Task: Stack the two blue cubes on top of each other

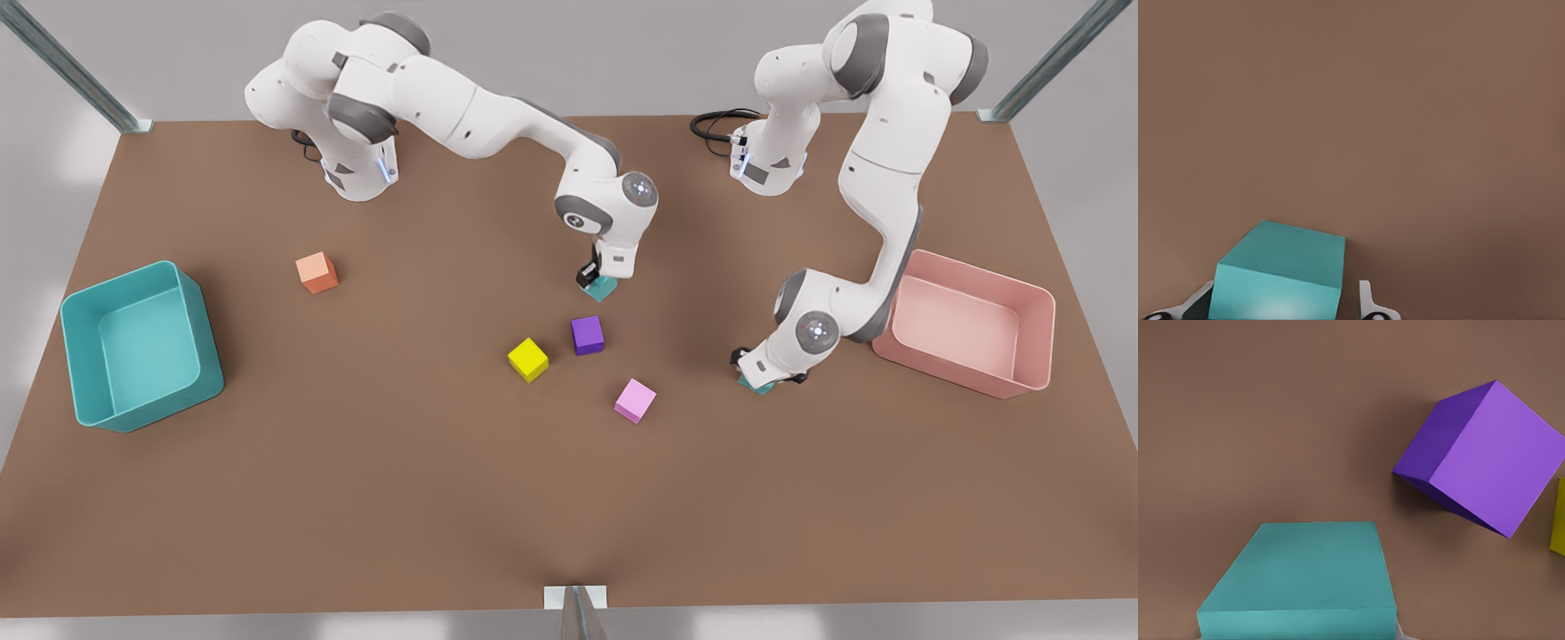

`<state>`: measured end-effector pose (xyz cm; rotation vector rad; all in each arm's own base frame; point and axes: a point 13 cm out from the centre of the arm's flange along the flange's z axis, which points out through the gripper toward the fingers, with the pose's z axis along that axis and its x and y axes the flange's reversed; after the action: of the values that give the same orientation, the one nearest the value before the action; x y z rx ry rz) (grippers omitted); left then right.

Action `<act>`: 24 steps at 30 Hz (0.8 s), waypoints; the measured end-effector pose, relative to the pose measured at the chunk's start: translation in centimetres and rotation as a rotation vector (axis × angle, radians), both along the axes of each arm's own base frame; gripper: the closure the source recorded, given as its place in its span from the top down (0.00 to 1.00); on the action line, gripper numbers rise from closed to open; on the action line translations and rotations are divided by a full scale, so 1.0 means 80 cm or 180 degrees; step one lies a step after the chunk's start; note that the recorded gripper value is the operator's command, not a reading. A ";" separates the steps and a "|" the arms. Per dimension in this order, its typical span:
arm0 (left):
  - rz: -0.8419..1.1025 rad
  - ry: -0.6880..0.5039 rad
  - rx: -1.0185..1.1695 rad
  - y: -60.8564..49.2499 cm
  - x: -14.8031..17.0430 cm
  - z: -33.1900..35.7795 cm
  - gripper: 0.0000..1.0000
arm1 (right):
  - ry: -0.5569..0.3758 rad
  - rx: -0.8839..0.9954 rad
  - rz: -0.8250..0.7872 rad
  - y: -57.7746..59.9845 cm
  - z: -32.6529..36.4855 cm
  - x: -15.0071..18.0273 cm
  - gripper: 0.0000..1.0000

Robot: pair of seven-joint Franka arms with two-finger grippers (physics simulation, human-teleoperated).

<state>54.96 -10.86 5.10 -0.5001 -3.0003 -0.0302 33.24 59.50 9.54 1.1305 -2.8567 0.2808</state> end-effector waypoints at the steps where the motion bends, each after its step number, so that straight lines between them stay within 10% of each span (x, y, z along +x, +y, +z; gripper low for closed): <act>1: 0.0003 0.0003 -0.0002 0.000 0.000 -0.001 0.99 | -0.0014 0.0014 -0.0016 0.002 -0.003 0.000 0.43; 9: 0.0025 -0.0024 0.0012 -0.004 0.002 0.002 0.68 | -0.0263 0.0168 -0.0228 -0.010 0.090 0.032 0.43; 13: 0.0078 -0.0067 0.0027 0.001 0.009 0.013 0.71 | -0.0293 0.0262 -0.0622 -0.058 0.141 0.097 0.43; 14: 0.0088 -0.0063 0.0026 0.001 0.009 0.013 0.99 | -0.0294 0.0272 -0.0719 -0.070 0.144 0.115 0.43; 19: 0.0100 -0.0046 0.0020 0.001 0.008 0.013 0.98 | -0.0235 0.0298 -0.0893 -0.088 0.140 0.140 0.43; 24: 0.0107 -0.0045 0.0035 0.001 0.008 0.011 0.58 | -0.0088 0.0249 -0.0469 -0.011 0.110 0.018 0.43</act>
<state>55.61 -10.78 6.02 -0.4501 -3.0199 -0.0479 34.67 58.61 18.32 0.9279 -2.9798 0.1795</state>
